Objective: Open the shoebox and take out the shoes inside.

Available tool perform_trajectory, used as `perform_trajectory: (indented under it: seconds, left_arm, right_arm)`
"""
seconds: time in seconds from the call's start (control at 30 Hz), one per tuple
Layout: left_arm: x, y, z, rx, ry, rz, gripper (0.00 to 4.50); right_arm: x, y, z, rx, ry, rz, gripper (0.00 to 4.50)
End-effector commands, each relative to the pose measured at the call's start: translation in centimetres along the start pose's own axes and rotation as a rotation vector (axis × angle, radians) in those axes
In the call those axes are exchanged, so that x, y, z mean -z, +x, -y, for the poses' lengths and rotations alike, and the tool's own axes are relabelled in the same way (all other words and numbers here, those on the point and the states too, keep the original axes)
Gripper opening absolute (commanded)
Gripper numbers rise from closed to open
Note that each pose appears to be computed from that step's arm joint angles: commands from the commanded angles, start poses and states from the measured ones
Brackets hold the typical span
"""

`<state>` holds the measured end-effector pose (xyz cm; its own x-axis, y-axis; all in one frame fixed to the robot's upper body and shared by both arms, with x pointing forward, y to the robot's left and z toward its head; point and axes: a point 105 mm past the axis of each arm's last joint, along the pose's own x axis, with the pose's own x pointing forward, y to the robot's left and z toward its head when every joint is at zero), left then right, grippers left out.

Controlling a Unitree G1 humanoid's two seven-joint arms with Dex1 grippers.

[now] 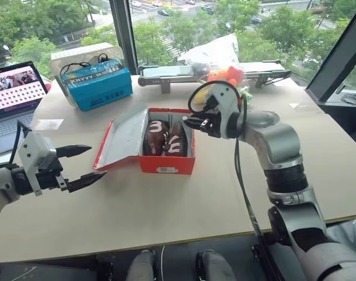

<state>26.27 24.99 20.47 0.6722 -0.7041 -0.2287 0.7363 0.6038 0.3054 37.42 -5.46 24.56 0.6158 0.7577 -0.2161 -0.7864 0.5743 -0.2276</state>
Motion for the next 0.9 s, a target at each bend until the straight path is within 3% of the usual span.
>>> perform_trajectory:
  seconds: [0.03,0.17,0.27,0.37,0.53,0.73,0.8,0.9]
  left_arm:
    - [-0.5,0.4,-0.1,0.008,0.03,0.01,4.5]
    - [-0.2,1.2,-0.2,0.019,0.028,0.02,4.5]
    - [-0.2,1.8,-0.1,0.025,0.028,0.033,4.5]
    - [-0.2,2.0,0.1,0.033,0.026,0.038,4.5]
    - [-0.2,2.2,0.4,0.042,0.022,0.039,4.5]
    - [-0.2,2.7,0.7,0.058,0.02,0.04,4.5]
    - [-0.3,2.9,0.8,0.063,0.021,0.048,4.5]
    - [-0.5,3.1,0.9,0.068,0.022,0.056,4.5]
  right_arm:
    - [-2.3,-0.4,-1.6,-0.075,-0.105,0.007,3.25]
    - [-3.0,1.5,-1.8,-0.074,-0.117,-0.033,4.46]
    - [-1.7,3.1,-1.5,-0.039,-0.195,-0.113,4.46]
    - [-2.1,4.3,-0.2,0.043,-0.123,-0.11,4.46]
    - [-7.0,5.3,-0.2,0.144,0.213,0.068,4.46]
    - [-11.1,5.5,-3.3,0.142,0.404,0.125,4.46]
    - [-10.9,5.9,-4.3,0.132,0.445,0.089,4.46]
    - [-7.8,6.8,-3.4,0.243,0.365,-0.036,4.46]
